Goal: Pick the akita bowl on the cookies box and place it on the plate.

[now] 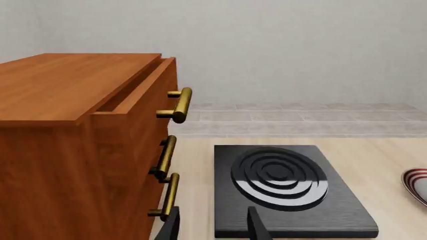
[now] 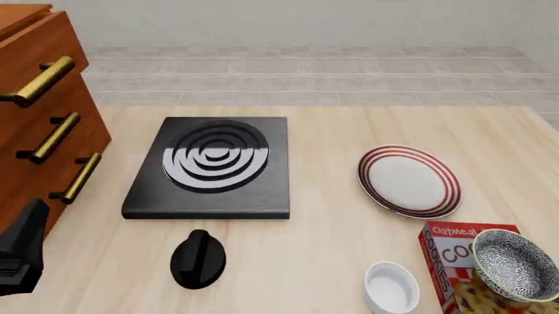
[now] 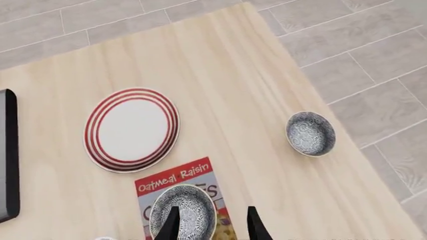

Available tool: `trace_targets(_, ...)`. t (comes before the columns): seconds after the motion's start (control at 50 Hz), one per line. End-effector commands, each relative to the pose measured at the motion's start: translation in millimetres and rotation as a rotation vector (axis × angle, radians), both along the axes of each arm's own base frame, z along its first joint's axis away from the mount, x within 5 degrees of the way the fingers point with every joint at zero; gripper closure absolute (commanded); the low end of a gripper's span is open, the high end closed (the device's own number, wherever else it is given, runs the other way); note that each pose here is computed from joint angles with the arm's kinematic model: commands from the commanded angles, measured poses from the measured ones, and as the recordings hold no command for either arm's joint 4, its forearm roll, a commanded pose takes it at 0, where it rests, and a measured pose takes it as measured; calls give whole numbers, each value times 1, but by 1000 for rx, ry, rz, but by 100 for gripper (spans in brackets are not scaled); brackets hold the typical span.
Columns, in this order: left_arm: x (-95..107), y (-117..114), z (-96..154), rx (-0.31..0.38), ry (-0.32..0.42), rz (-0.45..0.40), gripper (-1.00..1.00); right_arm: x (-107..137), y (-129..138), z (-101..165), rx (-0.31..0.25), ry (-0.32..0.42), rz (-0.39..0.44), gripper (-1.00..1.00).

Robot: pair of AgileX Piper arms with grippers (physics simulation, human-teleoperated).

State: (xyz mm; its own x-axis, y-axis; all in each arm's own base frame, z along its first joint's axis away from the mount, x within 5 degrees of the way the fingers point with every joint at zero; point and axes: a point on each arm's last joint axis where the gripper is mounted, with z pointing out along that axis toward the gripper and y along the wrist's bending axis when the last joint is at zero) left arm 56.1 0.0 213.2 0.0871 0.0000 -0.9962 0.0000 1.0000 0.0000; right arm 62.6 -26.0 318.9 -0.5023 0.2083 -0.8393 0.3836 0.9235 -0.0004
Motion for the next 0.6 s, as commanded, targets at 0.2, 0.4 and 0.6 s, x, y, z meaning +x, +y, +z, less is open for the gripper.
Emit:
trace_targets(0.2, 0, 0, 0, 0, 0, 0, -100, 5, -2, -19, 16, 16, -3, -100)
trace_targets(0.4, 0, 0, 0, 0, 0, 0, -100, 9, -4, -30, 25, 27, -8, -100)
trace_targets(0.6, 0, 0, 0, 0, 0, 0, -100, 12, -5, -39, 32, 32, -14, -100)
